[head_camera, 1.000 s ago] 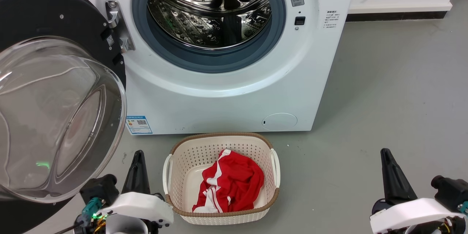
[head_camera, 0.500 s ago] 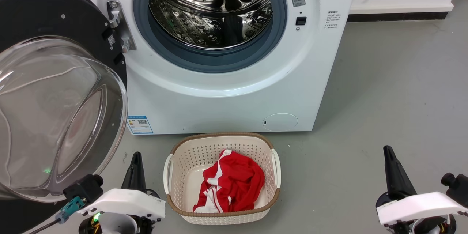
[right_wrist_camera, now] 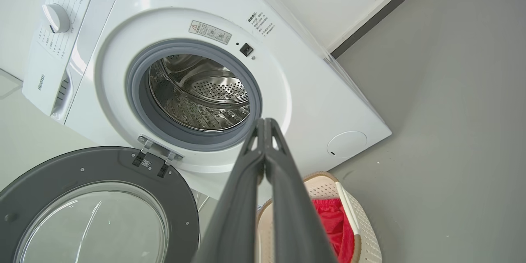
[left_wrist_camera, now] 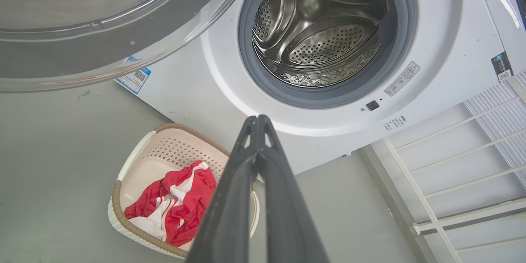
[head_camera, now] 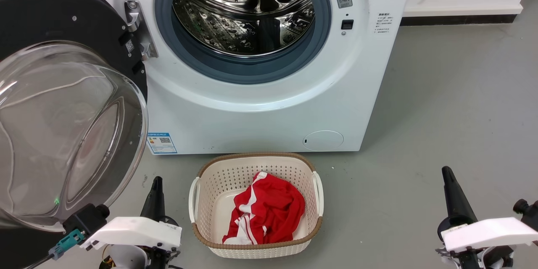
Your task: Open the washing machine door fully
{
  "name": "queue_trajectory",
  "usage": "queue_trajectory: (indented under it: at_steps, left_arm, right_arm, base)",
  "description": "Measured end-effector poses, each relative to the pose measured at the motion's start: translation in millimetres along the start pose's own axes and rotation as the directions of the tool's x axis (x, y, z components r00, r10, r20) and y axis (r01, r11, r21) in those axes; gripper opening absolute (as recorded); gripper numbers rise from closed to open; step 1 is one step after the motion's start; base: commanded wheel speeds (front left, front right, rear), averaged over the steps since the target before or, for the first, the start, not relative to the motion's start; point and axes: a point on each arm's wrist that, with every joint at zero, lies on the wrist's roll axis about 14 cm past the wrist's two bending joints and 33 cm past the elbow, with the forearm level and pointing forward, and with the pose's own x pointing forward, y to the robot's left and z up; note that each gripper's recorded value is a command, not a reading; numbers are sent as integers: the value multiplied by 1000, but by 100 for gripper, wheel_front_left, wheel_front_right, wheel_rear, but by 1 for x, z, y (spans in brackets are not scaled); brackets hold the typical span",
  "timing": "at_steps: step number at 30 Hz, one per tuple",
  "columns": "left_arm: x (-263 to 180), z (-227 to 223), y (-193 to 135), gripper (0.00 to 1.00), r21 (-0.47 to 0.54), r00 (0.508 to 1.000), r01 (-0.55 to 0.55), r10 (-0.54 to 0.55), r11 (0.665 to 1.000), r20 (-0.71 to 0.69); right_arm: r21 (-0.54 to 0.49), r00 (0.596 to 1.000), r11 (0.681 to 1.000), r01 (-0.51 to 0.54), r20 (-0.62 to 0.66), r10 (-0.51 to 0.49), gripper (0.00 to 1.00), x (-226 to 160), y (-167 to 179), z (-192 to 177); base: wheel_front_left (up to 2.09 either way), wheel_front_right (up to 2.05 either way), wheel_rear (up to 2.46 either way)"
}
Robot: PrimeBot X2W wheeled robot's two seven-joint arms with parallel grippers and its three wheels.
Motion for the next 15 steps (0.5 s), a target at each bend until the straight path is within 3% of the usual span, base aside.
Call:
queue_trajectory:
  at_steps: [15]
  left_arm:
    - [1,1,3,0,-194,1000,7,-11,981,-20]
  right_arm:
    - [181,1000,983,10,-6,-9,0,5,-1,1]
  base:
    - [0,0,0]
